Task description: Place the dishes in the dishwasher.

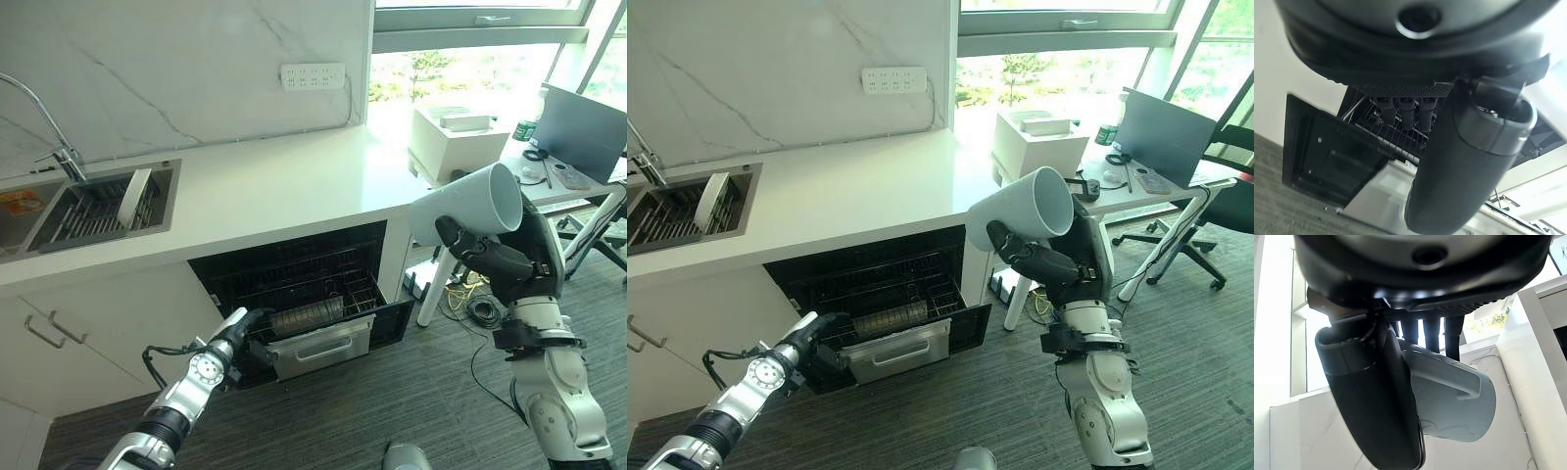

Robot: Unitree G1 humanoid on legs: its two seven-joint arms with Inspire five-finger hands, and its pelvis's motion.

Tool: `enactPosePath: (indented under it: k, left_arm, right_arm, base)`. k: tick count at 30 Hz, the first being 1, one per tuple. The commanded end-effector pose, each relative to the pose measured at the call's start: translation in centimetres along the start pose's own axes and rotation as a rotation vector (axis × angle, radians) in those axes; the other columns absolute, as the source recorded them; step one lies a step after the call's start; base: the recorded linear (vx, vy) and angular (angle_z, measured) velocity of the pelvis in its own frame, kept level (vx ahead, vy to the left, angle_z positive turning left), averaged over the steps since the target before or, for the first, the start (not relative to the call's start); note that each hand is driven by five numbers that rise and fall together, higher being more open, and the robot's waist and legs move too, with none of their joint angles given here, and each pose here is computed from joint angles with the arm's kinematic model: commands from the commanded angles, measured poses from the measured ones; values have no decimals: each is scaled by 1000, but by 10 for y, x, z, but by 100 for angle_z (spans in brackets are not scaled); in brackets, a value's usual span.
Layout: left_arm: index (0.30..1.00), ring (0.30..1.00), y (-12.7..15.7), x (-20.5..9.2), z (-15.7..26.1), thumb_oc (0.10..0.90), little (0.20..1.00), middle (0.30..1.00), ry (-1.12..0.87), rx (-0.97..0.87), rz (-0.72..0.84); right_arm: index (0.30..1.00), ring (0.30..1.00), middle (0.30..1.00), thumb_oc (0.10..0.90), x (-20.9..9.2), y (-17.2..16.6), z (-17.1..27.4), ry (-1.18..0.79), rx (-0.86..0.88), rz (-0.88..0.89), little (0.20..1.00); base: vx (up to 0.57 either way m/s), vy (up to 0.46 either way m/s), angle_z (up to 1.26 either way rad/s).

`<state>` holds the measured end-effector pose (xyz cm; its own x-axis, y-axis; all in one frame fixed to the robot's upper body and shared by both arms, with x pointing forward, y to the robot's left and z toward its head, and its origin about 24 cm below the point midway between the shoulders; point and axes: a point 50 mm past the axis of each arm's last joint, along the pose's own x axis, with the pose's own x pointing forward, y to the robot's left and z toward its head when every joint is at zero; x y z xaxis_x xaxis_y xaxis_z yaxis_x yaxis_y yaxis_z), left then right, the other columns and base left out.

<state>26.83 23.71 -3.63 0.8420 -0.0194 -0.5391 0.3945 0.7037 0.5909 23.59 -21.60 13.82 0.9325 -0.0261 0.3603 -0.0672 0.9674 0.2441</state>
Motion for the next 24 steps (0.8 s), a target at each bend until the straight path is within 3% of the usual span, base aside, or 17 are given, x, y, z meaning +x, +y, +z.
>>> enactPosePath:
  k: [1, 12, 17, 24]
  left_arm:
    - [900, 900, 46, 8, 46, 800, 900, 900, -176, 45, 158]
    - [900, 900, 22, 18, 9, 800, 900, 900, 30, -48, -9]
    - [900, 900, -9, 16, -14, 800, 900, 900, 195, -167, -260]
    - [900, 900, -51, -1, -38, 800, 900, 900, 385, -111, -708]
  right_arm:
    - [300, 300, 300, 400, 24, 18, 49, -261, 15, 139, 300]
    - [300, 300, 300, 400, 25, 23, 48, -229, 20, 194, 300]
    - [300, 300, 300, 400, 27, 29, 50, -216, 26, 218, 300]
    - [300, 300, 300, 400, 30, 36, 48, -188, 40, 272, 300]
  base:
    - [14, 1, -3]
    - [15, 6, -7]
    - [8, 4, -1]
    - [54, 54, -9]
